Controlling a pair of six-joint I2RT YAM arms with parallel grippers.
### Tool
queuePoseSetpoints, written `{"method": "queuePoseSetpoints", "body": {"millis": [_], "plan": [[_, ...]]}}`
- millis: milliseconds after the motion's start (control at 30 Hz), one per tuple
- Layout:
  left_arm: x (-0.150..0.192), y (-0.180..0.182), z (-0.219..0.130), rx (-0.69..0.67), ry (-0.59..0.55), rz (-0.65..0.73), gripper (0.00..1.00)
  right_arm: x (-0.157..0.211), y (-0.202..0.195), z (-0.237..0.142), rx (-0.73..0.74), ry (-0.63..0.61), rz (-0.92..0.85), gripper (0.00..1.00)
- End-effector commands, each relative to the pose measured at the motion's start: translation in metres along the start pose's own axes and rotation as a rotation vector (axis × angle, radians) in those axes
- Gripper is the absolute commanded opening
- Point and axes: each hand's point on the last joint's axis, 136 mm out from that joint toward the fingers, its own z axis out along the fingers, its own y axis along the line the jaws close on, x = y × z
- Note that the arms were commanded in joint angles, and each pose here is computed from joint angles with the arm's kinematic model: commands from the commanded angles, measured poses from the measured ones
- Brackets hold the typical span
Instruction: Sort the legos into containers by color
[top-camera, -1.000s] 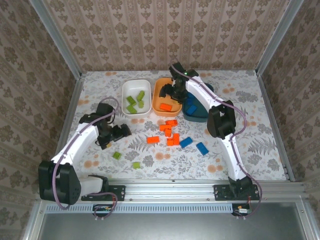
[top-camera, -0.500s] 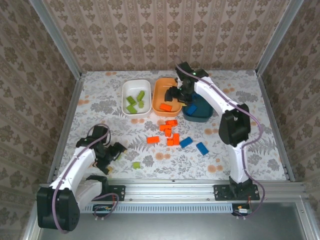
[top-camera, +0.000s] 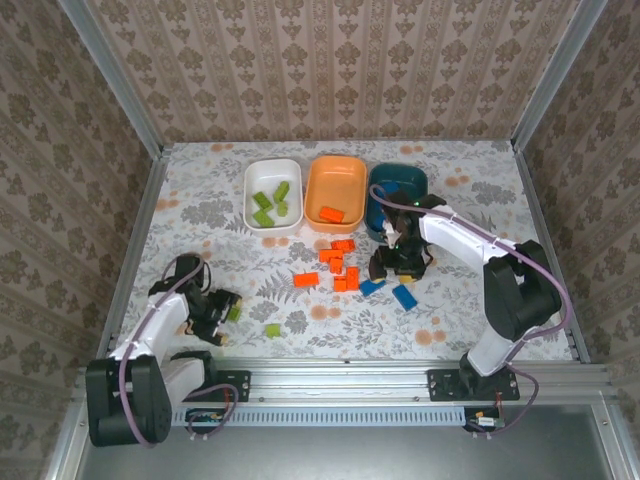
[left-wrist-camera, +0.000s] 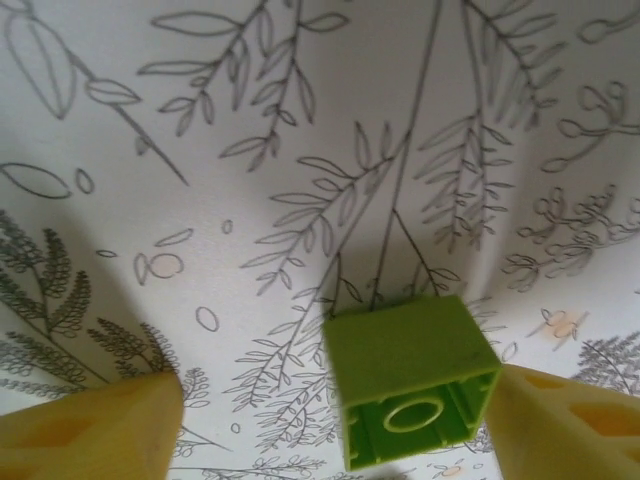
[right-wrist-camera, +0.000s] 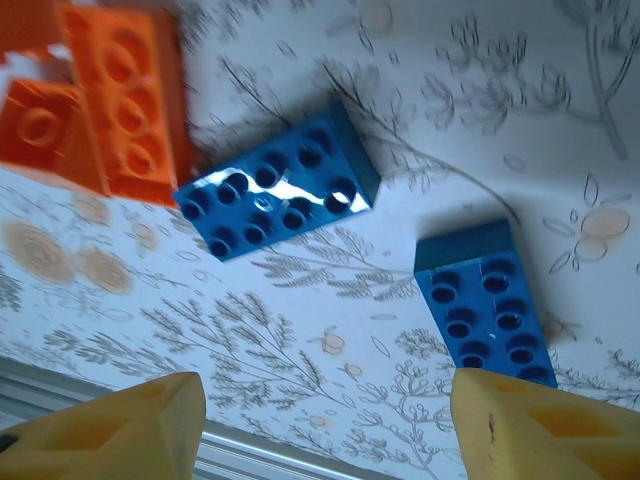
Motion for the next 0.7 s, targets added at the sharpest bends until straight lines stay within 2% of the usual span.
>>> {"method": "queuePoseSetpoints", "body": {"millis": [0,167,267,433,667], "plan": [[-0.01,-0.03,-0.001,0.082,-0.011,0.049,0.66,0.0,0.009,-0.004,-0.054,-0.042,0.007,0.66],[-0.012,-0.036,-0.002,0.071,-0.002,0.069,0.47,0.004,-0.001,0.0,-0.004,-0.026,0.008,0.65],[-0.012,-0.037,-0.002,0.078,-0.001,0.068,0.33,0.007,-0.012,0.001,0.052,-0.01,0.011,0.69],[-0.012,-0.049,-0.006,0.115,0.003,0.081,0.31,0.012,-0.026,0.011,0.129,0.042,0.012,0.73],[-0.021,-0.091,-0.045,0.178,-0.055,0.213,0.3,0.01,-0.044,0.021,0.233,0.077,0.0,0.74]]}}
